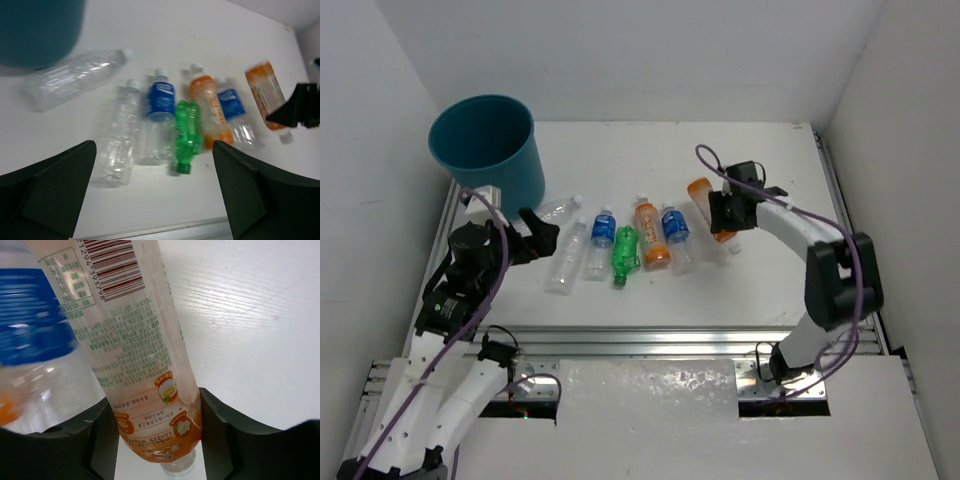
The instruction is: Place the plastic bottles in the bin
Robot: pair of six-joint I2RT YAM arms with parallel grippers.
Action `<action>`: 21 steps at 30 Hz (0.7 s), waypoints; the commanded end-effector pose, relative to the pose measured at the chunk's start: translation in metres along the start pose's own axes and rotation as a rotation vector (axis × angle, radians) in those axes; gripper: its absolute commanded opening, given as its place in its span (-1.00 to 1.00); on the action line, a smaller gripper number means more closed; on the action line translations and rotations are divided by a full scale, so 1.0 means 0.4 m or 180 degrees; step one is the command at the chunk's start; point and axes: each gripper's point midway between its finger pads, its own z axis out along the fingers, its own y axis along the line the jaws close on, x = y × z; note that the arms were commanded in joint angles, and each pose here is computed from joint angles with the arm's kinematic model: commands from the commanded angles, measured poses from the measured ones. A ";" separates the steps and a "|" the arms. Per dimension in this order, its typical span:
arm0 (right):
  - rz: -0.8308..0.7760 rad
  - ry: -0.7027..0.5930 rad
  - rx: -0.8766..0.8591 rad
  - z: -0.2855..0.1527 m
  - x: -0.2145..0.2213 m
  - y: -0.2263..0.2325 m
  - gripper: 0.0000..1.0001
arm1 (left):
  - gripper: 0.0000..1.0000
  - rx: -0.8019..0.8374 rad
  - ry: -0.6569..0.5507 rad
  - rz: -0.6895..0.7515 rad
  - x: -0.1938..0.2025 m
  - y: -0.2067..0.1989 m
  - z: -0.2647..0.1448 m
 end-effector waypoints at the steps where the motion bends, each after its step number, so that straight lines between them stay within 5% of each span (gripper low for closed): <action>1: 0.0137 -0.0827 -0.0142 -0.195 -0.132 0.035 -0.60 | 0.99 0.0960 0.0017 -0.0018 -0.053 -0.165 0.007; 3: 0.0148 -0.1232 -0.0515 -0.311 -0.160 0.083 -0.60 | 0.99 0.1256 0.0261 -0.0127 -0.046 -0.237 0.031; 5: -0.0015 -0.1354 -0.1471 -0.407 -0.153 0.205 -0.60 | 1.00 0.1380 0.0257 -0.0138 -0.061 -0.304 0.048; 8: -0.0209 -0.1507 -0.2506 -0.565 -0.132 0.323 -0.60 | 0.99 0.2070 0.0315 0.0011 -0.059 -0.545 -0.004; 14: -0.0559 -0.1651 -0.3408 -0.745 -0.083 0.396 -0.59 | 0.99 0.2927 0.0197 -0.0049 -0.122 -0.734 -0.087; 21: -0.0788 -0.1675 -0.3586 -0.819 -0.042 0.410 -0.59 | 0.99 0.3058 0.0079 -0.0070 -0.146 -0.775 -0.080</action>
